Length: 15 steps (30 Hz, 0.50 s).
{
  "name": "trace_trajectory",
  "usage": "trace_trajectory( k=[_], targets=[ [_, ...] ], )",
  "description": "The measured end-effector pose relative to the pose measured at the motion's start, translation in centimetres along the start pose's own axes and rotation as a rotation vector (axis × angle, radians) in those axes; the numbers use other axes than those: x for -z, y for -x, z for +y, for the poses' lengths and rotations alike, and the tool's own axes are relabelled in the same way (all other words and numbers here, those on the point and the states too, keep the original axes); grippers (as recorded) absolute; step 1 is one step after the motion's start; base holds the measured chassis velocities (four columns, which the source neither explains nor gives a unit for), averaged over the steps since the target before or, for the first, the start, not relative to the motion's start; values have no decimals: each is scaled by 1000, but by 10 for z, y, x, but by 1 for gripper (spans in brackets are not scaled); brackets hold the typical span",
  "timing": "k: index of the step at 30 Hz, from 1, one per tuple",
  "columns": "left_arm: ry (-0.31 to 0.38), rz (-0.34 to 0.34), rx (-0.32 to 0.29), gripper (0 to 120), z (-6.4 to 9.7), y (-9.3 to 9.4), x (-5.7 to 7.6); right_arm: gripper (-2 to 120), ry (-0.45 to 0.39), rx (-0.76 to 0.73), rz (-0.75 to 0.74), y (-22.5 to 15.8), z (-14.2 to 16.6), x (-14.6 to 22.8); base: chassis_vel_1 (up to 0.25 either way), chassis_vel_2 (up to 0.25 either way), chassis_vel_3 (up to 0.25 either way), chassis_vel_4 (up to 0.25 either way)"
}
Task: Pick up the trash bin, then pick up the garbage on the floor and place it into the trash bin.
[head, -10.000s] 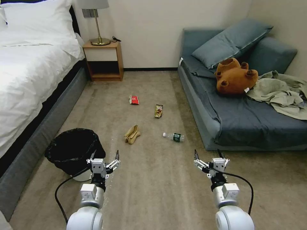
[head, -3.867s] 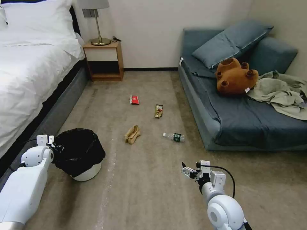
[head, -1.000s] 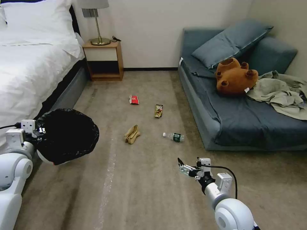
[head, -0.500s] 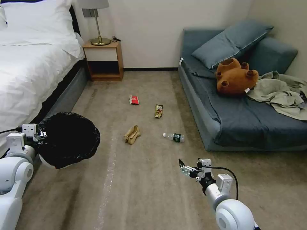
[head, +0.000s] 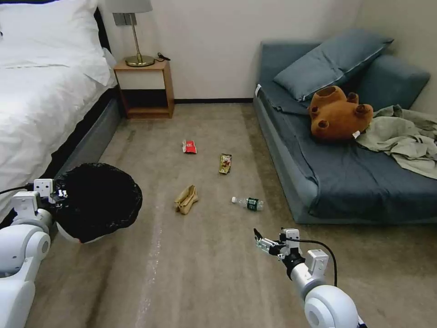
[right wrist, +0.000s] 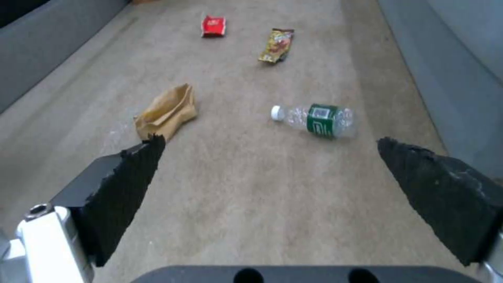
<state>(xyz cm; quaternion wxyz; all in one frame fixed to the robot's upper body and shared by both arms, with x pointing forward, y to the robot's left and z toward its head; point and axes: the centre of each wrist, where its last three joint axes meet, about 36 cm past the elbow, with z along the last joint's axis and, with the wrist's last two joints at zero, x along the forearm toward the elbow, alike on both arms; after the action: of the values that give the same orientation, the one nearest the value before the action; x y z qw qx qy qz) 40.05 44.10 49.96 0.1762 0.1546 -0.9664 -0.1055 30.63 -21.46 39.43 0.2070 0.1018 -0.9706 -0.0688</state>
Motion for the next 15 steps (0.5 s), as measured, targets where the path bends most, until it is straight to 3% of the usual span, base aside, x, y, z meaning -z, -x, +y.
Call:
trace_trajectory(
  k=[15],
  targets=[
    [-7,-7,3,4,2,2,-2,100,-5,10,10,9,1,-3,-93,99,102,-102]
  ],
)
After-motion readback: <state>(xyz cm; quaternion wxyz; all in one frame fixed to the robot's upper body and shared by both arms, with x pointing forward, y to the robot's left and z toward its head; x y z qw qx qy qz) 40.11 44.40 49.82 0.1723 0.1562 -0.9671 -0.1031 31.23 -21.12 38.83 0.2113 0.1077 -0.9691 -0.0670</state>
